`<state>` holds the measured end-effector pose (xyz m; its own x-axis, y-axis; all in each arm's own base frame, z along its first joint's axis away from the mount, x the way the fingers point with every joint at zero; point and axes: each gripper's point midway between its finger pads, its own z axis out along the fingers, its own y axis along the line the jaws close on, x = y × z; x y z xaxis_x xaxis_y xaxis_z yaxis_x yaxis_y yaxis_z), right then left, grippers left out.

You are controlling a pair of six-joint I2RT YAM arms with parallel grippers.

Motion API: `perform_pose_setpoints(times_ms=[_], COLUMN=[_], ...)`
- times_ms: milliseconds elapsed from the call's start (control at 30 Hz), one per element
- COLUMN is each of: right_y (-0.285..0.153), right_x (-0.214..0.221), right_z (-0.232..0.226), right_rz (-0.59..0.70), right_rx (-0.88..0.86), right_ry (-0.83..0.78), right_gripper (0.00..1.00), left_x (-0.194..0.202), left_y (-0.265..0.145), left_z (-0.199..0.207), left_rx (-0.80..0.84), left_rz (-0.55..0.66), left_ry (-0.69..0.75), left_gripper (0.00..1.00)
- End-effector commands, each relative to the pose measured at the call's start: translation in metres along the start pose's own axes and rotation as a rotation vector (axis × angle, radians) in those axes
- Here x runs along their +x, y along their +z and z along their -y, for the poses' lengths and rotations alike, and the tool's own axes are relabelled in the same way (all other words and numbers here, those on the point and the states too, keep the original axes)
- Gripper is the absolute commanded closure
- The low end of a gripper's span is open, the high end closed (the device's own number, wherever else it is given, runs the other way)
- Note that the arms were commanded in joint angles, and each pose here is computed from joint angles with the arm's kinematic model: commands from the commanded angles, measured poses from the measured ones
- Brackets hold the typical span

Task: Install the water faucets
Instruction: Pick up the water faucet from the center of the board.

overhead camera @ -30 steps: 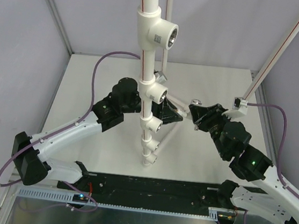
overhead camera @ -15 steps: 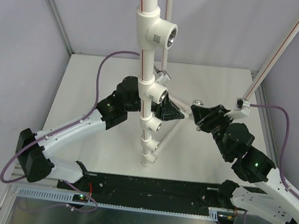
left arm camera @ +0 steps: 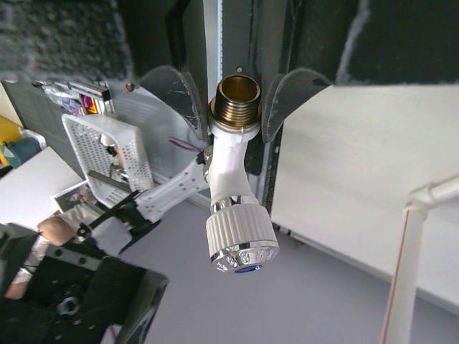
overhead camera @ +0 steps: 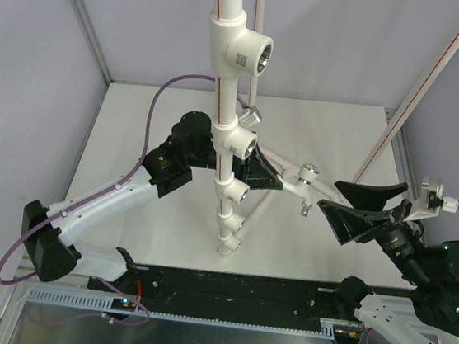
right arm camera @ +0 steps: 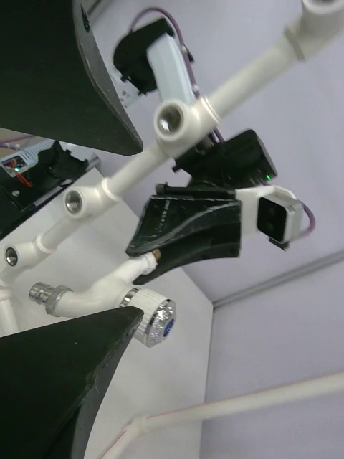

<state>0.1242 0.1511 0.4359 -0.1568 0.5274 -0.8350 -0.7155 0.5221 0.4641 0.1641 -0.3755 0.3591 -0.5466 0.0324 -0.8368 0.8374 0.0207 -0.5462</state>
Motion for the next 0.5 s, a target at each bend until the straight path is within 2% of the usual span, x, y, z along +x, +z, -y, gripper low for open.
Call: perform_pose_setpoints(times_ms=[0, 167, 467], right_y=[-0.008, 0.0, 0.019], right_x=[0.017, 0.021, 0.016], right_z=[-0.027, -0.04, -0.048], right_rz=[-0.113, -0.14, -0.117], right_rx=[-0.165, -0.223, -0.257], right_ry=[-0.056, -0.004, 0.039], right_gripper=[0.1, 0.23, 0.35], left_x=[-0.044, -0.053, -0.057], left_y=[-0.019, -0.022, -0.021], left_z=[0.076, 0.093, 0.102], left_rx=[0.2, 0.244, 0.276], left_rz=[0.08, 0.104, 0.115], left_ry=[0.137, 0.166, 0.173], left_gripper=[1.0, 1.0, 1.0])
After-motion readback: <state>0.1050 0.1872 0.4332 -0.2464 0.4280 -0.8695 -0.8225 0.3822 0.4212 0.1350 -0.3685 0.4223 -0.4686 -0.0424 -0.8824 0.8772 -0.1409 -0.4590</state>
